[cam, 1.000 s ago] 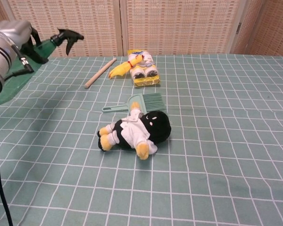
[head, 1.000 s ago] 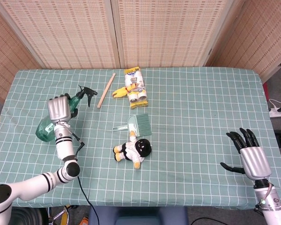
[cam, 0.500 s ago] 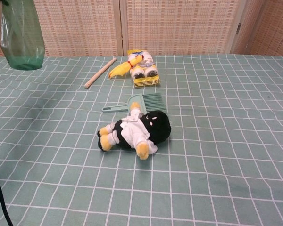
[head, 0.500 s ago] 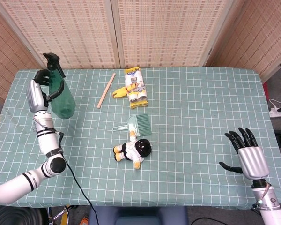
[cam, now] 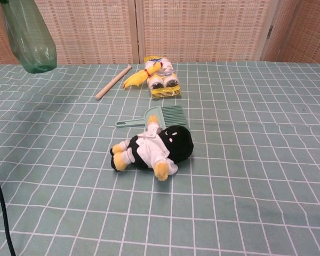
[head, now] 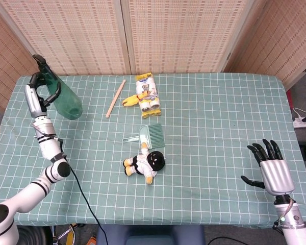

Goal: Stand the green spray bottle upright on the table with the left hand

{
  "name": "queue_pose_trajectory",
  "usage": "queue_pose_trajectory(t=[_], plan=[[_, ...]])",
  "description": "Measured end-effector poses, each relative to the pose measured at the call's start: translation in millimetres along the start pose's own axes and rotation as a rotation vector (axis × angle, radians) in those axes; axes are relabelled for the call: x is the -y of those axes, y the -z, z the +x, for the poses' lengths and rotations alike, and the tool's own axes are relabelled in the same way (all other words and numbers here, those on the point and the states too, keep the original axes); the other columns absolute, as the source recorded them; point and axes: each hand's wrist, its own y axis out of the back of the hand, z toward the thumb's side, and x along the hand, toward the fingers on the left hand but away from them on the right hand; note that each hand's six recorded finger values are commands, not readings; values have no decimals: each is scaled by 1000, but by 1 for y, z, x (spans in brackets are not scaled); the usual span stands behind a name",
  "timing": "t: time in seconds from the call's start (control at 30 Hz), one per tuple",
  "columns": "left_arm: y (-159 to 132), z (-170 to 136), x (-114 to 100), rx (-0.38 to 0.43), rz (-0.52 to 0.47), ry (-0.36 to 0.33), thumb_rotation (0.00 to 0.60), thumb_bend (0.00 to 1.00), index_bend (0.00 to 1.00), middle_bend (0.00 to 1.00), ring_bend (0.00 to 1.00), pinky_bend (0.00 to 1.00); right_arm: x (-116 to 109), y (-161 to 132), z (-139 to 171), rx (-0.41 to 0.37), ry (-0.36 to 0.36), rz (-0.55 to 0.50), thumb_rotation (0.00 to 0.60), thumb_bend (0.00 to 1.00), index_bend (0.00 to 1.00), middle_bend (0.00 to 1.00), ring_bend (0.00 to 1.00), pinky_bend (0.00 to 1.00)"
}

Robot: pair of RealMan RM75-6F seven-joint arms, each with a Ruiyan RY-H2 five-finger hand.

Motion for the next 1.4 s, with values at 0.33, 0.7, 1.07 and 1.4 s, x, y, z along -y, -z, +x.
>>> queue_pose_trajectory(t=[0.33,0.7,1.07,1.4], plan=[[12,-2,37,36,-93,166,600,282,446,668,539,290,1,-3,-1,14,-21,45,600,0,192,169,0,11],[23,-15,45,71,-161,308,600,274,422,649,515,271,0,-5,1,39,-26,106,600,0,191,169,0,14],[36,-24,30,77,-223,300,600,271,389,619,485,253,1,-5,2,61,-49,133,600,0,191,169,0,20],[56,-51,16,103,-215,371,600,260,357,592,457,235,2,-8,2,88,-63,191,600,0,188,169,0,29]])
